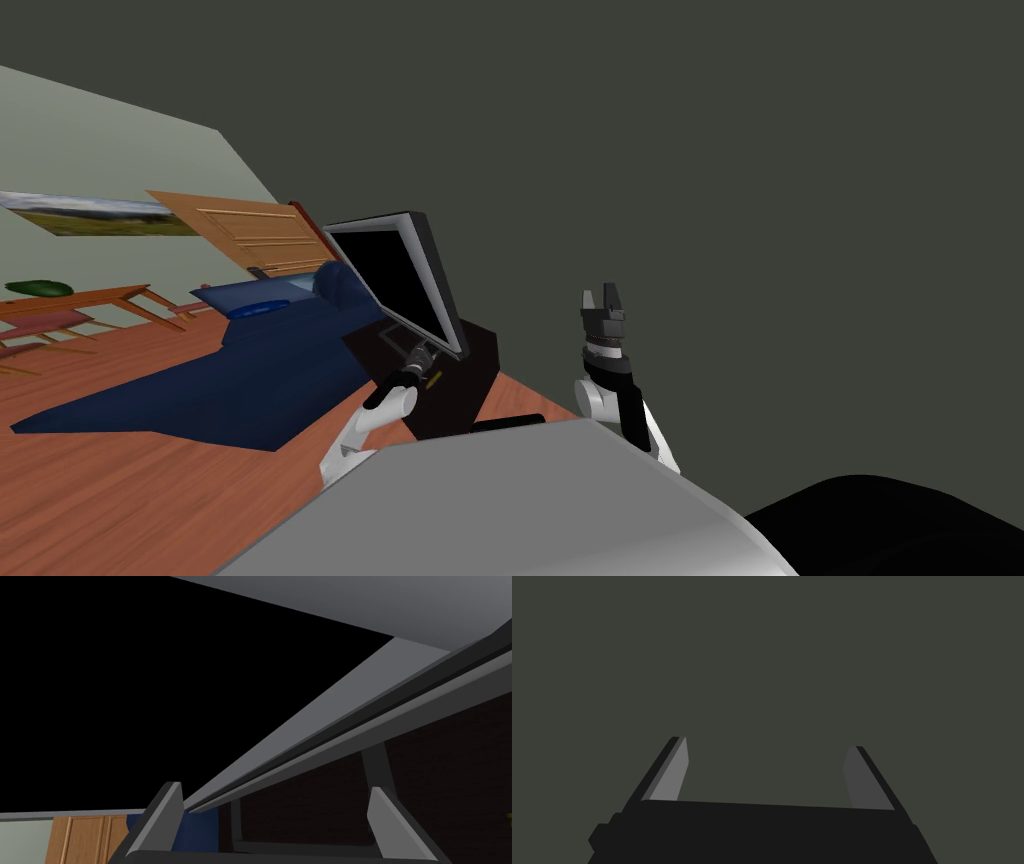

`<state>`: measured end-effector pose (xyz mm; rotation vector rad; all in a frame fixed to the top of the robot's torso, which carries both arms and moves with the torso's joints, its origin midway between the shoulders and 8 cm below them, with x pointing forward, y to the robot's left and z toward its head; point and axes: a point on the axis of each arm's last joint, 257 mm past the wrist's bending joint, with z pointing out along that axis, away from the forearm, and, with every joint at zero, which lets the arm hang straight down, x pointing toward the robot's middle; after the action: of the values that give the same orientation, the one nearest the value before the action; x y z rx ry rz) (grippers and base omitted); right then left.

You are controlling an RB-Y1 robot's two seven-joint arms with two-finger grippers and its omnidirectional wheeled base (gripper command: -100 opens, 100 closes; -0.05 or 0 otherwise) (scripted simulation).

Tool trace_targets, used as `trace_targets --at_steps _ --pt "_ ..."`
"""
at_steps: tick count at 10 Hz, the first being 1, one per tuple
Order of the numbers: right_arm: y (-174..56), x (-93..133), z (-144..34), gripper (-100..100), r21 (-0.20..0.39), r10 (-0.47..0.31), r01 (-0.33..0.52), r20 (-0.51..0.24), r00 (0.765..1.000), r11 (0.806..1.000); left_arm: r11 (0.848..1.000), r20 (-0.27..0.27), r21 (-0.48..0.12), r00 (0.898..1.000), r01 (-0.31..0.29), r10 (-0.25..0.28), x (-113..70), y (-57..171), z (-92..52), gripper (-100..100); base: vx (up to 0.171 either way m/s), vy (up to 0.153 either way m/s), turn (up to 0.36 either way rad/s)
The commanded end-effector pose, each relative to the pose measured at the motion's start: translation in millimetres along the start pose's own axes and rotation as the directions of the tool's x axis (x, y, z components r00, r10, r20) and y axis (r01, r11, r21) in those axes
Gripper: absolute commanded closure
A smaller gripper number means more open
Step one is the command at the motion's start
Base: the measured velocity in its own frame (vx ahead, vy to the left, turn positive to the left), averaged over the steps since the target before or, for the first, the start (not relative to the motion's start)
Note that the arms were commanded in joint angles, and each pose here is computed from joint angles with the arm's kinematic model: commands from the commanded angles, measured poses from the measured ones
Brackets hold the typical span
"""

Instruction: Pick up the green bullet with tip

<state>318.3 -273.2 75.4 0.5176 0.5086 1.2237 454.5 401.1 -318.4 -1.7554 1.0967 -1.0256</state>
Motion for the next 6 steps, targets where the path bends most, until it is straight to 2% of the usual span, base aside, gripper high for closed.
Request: trace_targets --at_steps 1,3,5,6 --pt "0.0 0.0 0.0 0 0.0 0.0 0.0 0.0 1.0 1.0 0.999 0.016 -0.047 1.0 0.022 -0.021 -6.9 18.3 3.7 -100 0.031 -0.019 0.018" --pt "0.0 0.0 0.0 0 0.0 0.0 0.0 0.0 1.0 1.0 0.988 0.053 -0.127 0.995 0.088 -0.082 -20.7 38.7 12.8 -100 0.032 -0.019 0.037" --pt "0.0 0.0 0.0 0 0.0 0.0 0.0 0.0 1.0 1.0 0.984 0.063 -0.15 0.995 0.091 -0.082 -24.2 47.8 12.2 -100 0.022 -0.009 0.005" --pt "0.0 0.0 0.0 0 0.0 0.0 0.0 0.0 1.0 1.0 0.972 0.089 -0.198 0.99 0.127 -0.111 -32.2 62.2 15.0 -100 0.014 -0.007 0.028"
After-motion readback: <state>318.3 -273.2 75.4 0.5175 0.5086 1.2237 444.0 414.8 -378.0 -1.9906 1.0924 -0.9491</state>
